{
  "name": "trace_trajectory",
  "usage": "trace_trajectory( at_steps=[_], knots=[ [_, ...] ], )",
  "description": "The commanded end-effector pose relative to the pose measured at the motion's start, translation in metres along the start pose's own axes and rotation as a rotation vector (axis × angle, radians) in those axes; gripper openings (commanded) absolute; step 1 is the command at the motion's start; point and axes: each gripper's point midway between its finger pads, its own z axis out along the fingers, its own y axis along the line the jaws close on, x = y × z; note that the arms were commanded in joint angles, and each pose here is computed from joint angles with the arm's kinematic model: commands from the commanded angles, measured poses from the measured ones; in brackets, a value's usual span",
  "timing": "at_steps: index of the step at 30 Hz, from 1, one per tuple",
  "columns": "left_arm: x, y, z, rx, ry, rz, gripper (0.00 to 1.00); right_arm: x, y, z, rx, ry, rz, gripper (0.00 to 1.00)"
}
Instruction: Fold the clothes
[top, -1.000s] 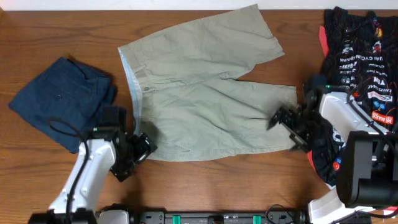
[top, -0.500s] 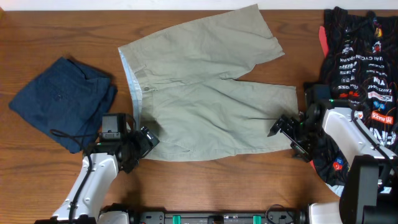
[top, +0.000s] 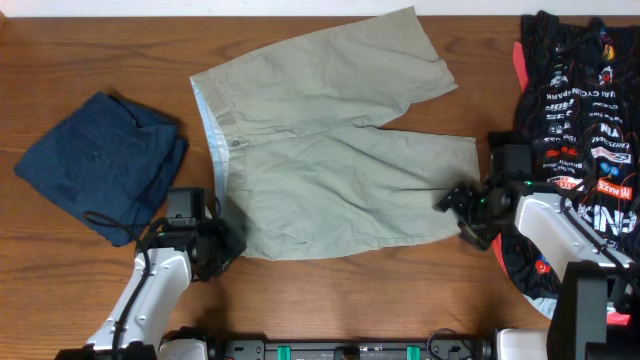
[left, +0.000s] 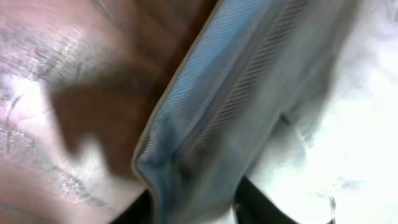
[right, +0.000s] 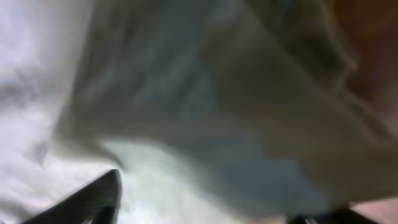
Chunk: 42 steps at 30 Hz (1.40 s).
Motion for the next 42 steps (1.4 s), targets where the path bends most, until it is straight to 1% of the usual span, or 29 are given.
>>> trace_trajectory(
  at_steps=[1,2,4,5,7,10,13,18,21,27,32,36,42],
  knots=[
    [0.011,0.014,0.006,-0.044,0.042,-0.017,0.21,0.004,-0.022,0.015,0.083,0.002,0.010,0.55],
    [0.013,0.015,0.005,-0.049,0.047,-0.019,0.14,0.004,-0.022,0.015,0.084,0.003,0.010,0.41],
    [0.015,0.017,0.005,-0.058,0.058,-0.023,0.10,0.005,-0.023,0.015,0.086,0.006,0.004,0.10],
    [0.017,0.018,0.005,-0.062,0.067,-0.026,0.06,0.005,-0.023,0.015,0.087,0.007,0.003,0.01],
    [0.022,0.017,0.004,-0.055,0.092,-0.023,0.06,0.007,-0.025,0.015,0.094,0.016,-0.006,0.01],
    [0.031,0.006,0.000,0.007,0.147,0.032,0.06,0.009,-0.020,0.014,0.065,0.035,-0.101,0.01],
    [0.042,0.001,-0.012,0.024,0.197,0.062,0.06,0.006,-0.017,0.007,0.055,0.027,-0.132,0.01],
    [0.056,0.004,-0.039,0.015,0.217,0.122,0.06,-0.008,-0.006,-0.027,0.011,-0.046,-0.196,0.01],
    [0.064,0.004,-0.058,0.036,0.190,0.149,0.06,-0.015,-0.005,-0.056,0.013,-0.123,-0.206,0.01],
    [0.076,-0.001,-0.097,0.126,0.070,0.202,0.06,-0.022,-0.004,-0.115,-0.002,-0.303,-0.236,0.01],
    [0.079,-0.009,-0.130,0.227,-0.069,0.262,0.06,-0.028,0.013,-0.163,-0.054,-0.463,-0.344,0.01],
    [0.060,-0.026,-0.146,0.302,-0.215,0.292,0.06,-0.038,0.035,-0.189,-0.084,-0.537,-0.433,0.01],
    [0.010,-0.051,-0.164,0.340,-0.431,0.238,0.06,-0.057,0.077,-0.200,-0.125,-0.569,-0.499,0.01]
  ],
)
